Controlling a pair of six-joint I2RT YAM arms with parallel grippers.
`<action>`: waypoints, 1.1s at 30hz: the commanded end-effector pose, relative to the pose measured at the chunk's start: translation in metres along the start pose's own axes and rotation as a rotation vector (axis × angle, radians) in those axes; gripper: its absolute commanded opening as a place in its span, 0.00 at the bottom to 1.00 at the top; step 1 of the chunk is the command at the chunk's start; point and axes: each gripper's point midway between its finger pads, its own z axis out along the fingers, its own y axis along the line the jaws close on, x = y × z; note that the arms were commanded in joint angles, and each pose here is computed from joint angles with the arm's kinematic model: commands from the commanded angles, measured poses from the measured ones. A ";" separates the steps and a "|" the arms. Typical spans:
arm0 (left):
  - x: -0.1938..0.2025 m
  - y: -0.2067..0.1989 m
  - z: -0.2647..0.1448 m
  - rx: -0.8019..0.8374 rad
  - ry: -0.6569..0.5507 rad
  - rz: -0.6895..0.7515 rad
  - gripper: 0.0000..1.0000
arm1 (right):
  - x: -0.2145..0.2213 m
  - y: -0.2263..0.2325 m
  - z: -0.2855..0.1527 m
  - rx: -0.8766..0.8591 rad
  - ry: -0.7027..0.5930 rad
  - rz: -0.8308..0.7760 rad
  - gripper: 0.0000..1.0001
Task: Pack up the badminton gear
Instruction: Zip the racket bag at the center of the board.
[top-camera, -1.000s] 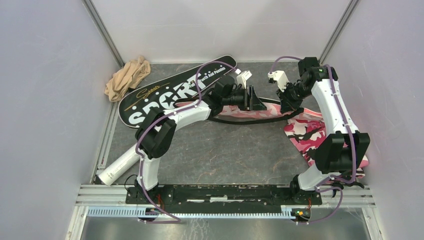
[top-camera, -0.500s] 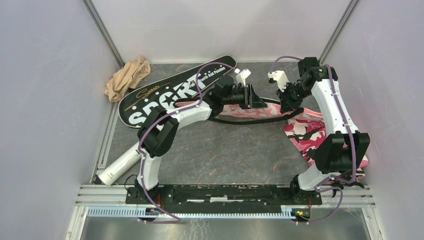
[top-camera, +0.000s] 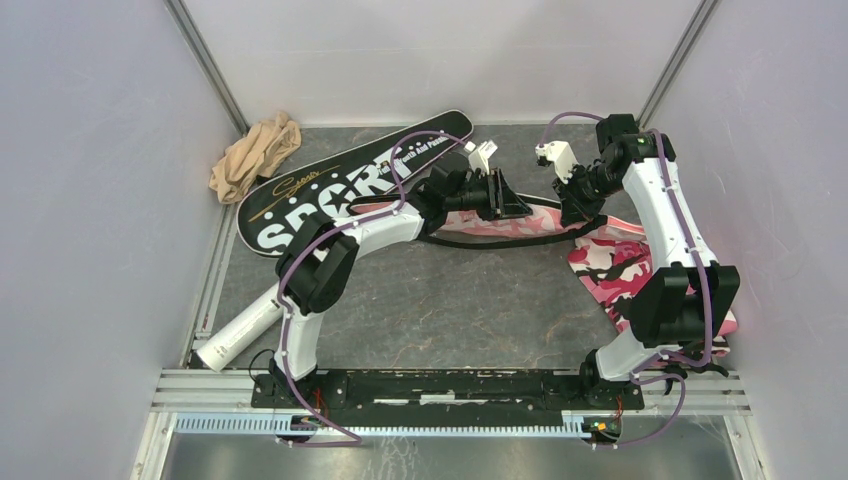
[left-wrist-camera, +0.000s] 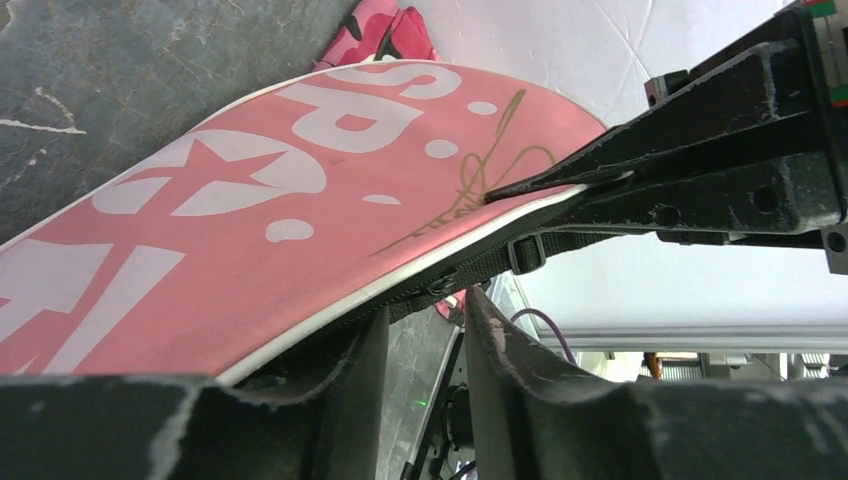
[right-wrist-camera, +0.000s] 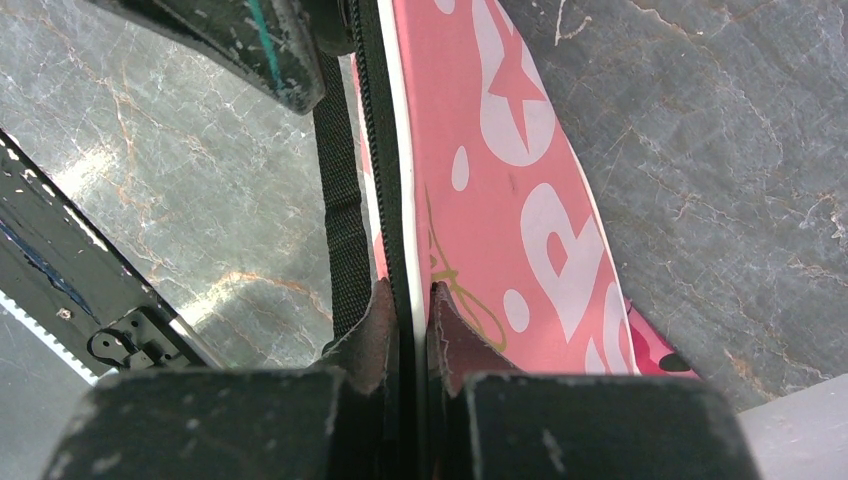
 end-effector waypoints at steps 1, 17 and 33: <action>-0.015 0.008 0.004 -0.033 -0.040 -0.025 0.38 | -0.018 0.006 -0.017 0.027 -0.089 0.015 0.00; -0.021 -0.017 -0.011 0.052 -0.026 0.070 0.07 | -0.015 0.004 -0.017 0.039 -0.075 0.008 0.00; -0.022 -0.021 -0.017 0.079 -0.030 0.122 0.31 | -0.014 0.005 -0.018 0.043 -0.072 0.006 0.00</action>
